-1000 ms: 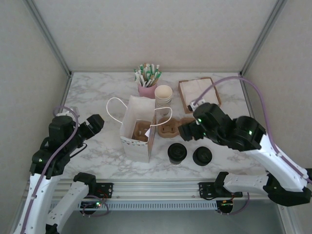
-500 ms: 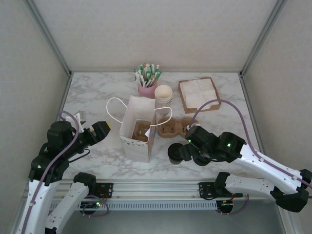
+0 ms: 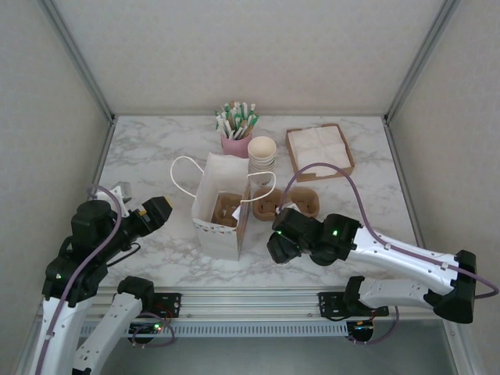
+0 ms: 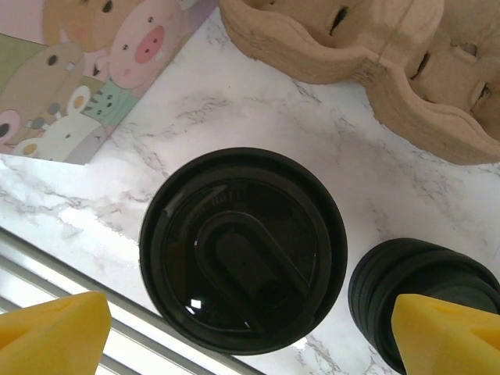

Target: Pack the takeout coffee

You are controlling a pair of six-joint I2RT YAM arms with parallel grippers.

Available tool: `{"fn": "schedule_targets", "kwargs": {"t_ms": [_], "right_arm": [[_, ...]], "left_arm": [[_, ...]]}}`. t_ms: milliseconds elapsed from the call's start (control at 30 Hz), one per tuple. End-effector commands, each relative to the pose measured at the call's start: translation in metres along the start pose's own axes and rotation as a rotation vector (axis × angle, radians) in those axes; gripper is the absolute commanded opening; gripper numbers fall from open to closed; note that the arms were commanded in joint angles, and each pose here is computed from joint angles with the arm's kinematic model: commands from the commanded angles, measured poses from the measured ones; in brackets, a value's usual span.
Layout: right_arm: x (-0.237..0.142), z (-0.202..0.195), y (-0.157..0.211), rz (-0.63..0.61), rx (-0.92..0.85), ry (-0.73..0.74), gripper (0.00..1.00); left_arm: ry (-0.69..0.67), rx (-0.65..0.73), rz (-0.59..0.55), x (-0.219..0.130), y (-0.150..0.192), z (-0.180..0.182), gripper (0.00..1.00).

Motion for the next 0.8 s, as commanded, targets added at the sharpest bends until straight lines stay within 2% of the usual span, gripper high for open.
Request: {"fn": "schedule_targets", "kwargs": {"t_ms": [0,233,333,500,767], "right_arm": [[0.009,0.001,0.002,-0.005,0.054,0.031,0.92],[0.02,0.005,0.002,0.003,0.071,0.039,0.89],[0.022,0.007,0.001,0.004,0.071,0.038,0.88],[0.026,0.007,0.001,0.001,0.08,0.048,0.78],[0.029,0.006,0.003,0.024,0.085,0.079,0.83]], "left_arm": [[-0.02,-0.01,-0.02,-0.006,-0.001,0.0,0.86],[-0.013,-0.03,0.038,0.004,0.005,0.004,0.84],[-0.055,-0.049,0.057,0.011,0.012,0.013,0.82],[-0.117,-0.084,0.05,0.019,0.024,0.03,0.77],[-0.176,-0.113,0.097,0.041,0.037,0.049,0.7]]}}
Point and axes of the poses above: each hand's point on the last joint's axis, 136 mm out from that joint toward the fingers, its own x axis out along the fingers, its own z axis along the line the jaws close on, y = z × x, the point moved 10 cm from there along -x, back along the fingers, and after that the axes turned 2 degrees about x, right-handed, at the moved point
